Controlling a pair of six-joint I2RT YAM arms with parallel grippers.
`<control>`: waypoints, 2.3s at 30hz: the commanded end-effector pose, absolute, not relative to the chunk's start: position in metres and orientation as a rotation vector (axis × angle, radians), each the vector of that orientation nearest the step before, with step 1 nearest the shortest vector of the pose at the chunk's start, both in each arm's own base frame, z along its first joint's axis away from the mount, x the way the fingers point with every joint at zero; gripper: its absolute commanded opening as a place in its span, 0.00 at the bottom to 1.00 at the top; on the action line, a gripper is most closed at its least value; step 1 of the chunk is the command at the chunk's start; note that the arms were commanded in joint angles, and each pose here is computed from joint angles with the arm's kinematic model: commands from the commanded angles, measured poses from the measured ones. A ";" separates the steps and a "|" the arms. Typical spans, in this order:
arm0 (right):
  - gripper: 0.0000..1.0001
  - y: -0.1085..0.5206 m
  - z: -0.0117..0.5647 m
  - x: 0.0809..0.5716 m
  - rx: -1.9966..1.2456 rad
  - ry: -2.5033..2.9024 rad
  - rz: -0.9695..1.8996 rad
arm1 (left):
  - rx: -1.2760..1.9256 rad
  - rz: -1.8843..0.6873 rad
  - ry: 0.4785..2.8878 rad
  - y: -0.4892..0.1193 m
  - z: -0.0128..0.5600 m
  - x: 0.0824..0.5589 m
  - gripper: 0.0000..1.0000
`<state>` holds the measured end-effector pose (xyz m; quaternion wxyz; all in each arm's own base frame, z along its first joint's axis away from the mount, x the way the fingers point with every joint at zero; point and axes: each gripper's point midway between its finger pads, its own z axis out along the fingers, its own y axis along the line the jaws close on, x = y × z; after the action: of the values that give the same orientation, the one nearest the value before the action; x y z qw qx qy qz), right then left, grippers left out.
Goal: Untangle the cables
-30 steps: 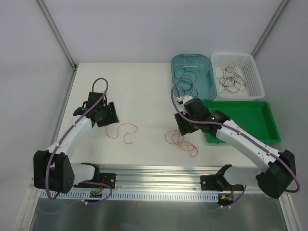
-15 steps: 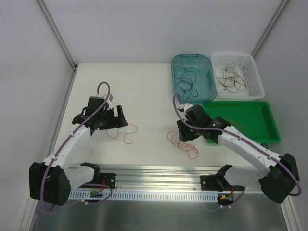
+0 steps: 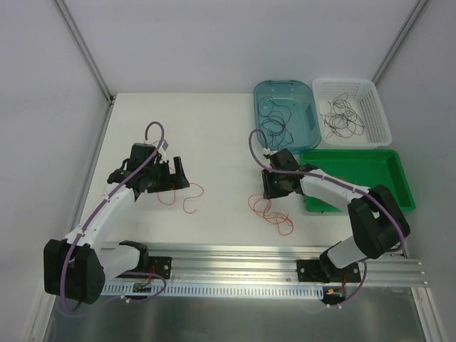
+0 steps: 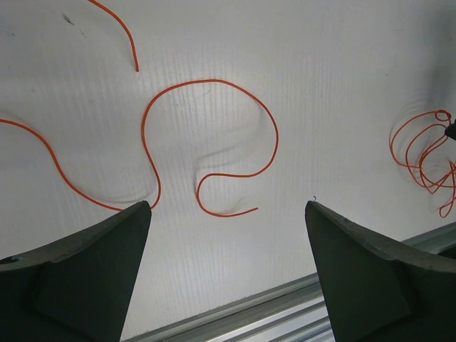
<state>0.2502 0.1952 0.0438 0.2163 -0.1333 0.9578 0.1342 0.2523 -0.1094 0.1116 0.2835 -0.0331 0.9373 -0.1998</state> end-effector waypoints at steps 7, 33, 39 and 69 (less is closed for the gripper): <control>0.27 0.208 0.031 0.266 -0.382 2.672 0.412 | -0.034 -0.588 2.498 -0.119 0.115 0.253 0.91; 0.01 0.140 0.390 0.285 -0.402 1.965 0.173 | -0.028 -0.575 2.482 -0.116 0.117 0.253 0.91; 0.01 0.083 0.359 0.302 -0.146 2.027 0.058 | -0.031 -0.573 2.486 -0.116 0.116 0.253 0.90; 0.86 0.089 0.224 0.299 0.077 2.204 0.416 | -0.128 -0.405 2.410 -0.091 0.126 0.261 0.92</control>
<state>0.3001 0.0230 0.2011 0.4030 0.1402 0.9012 0.0762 0.2545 -0.1039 0.1194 0.3056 -0.0348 0.9326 -0.1886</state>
